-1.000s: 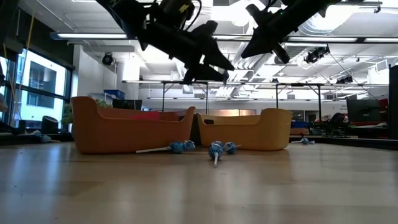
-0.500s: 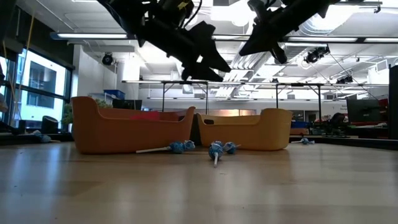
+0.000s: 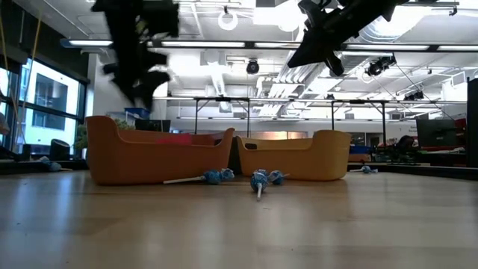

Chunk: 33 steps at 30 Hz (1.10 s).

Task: Sort candy
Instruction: Put the blue candy into the yellow bin

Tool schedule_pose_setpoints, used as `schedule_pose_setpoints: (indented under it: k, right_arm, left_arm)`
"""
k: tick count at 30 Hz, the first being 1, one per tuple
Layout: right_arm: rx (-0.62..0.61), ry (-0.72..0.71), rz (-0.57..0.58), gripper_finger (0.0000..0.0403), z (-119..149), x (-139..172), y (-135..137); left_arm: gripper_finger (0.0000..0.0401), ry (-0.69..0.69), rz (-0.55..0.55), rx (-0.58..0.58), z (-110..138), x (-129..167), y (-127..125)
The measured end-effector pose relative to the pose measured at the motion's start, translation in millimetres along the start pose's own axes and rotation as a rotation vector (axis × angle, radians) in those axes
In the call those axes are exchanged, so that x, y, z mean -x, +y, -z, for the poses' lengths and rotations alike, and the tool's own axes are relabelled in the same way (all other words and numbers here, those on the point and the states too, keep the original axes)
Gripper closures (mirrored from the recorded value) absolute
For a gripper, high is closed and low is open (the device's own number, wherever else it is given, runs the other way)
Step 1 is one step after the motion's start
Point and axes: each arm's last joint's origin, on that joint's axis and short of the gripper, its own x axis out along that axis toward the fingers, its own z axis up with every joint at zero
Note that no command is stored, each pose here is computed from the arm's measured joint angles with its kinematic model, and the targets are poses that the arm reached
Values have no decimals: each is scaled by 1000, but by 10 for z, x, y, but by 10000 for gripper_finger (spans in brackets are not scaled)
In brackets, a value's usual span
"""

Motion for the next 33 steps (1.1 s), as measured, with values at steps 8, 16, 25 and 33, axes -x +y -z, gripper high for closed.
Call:
schedule_pose_setpoints:
  k: [8,16,25,33]
  right_arm:
    - [0,0,1,403,-1,0,-3]
    - [18,0,0,403,-1,0,-3]
    - [27,-1,0,403,-2,0,-2]
    - [53,0,1,403,-1,0,-3]
  left_arm:
    - [151,218,-76,317,570,-471,195]
    - [151,215,-244,500,861,-678,292]
    - [151,273,-356,549,1021,-845,479]
    - [151,369,-319,460,1151,-954,543]
